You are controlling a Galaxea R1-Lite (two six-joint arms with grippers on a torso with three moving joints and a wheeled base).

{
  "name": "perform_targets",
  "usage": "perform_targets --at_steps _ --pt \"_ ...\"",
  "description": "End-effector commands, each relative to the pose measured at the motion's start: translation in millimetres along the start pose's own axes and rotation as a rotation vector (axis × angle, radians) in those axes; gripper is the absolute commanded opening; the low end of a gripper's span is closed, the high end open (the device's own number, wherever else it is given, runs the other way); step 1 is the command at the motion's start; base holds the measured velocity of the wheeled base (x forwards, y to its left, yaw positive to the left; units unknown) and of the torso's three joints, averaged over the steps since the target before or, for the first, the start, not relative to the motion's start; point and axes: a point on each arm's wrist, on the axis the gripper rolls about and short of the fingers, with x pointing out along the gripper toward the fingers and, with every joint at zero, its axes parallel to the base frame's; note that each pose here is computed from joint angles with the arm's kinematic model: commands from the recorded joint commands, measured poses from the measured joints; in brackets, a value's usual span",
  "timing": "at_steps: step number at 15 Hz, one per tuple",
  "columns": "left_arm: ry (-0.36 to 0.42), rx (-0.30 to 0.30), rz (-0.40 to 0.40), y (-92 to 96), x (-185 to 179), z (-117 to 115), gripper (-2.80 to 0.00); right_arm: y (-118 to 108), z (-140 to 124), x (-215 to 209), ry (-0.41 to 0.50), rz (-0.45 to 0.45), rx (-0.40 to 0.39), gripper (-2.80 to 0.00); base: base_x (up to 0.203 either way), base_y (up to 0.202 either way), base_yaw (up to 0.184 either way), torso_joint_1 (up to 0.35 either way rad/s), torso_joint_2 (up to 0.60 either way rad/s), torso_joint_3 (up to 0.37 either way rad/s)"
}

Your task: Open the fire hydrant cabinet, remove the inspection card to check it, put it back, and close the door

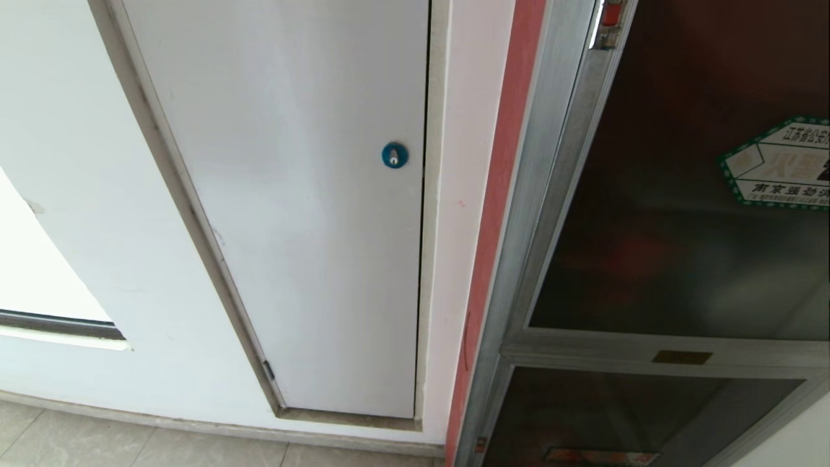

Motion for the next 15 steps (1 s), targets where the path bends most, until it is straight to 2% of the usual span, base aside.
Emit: perform_targets --at_steps 1,15 --pt "0.0 -0.001 0.0 0.0 0.0 0.0 -2.8 0.0 0.1 0.1 0.001 0.0 0.001 -2.8 0.0 0.0 0.0 0.0 0.0 0.0" --pt "0.001 -0.001 0.0 0.0 0.0 -0.1 -2.8 0.2 0.1 0.1 0.001 0.01 -0.038 -2.8 0.0 0.0 0.0 0.0 0.0 0.0"
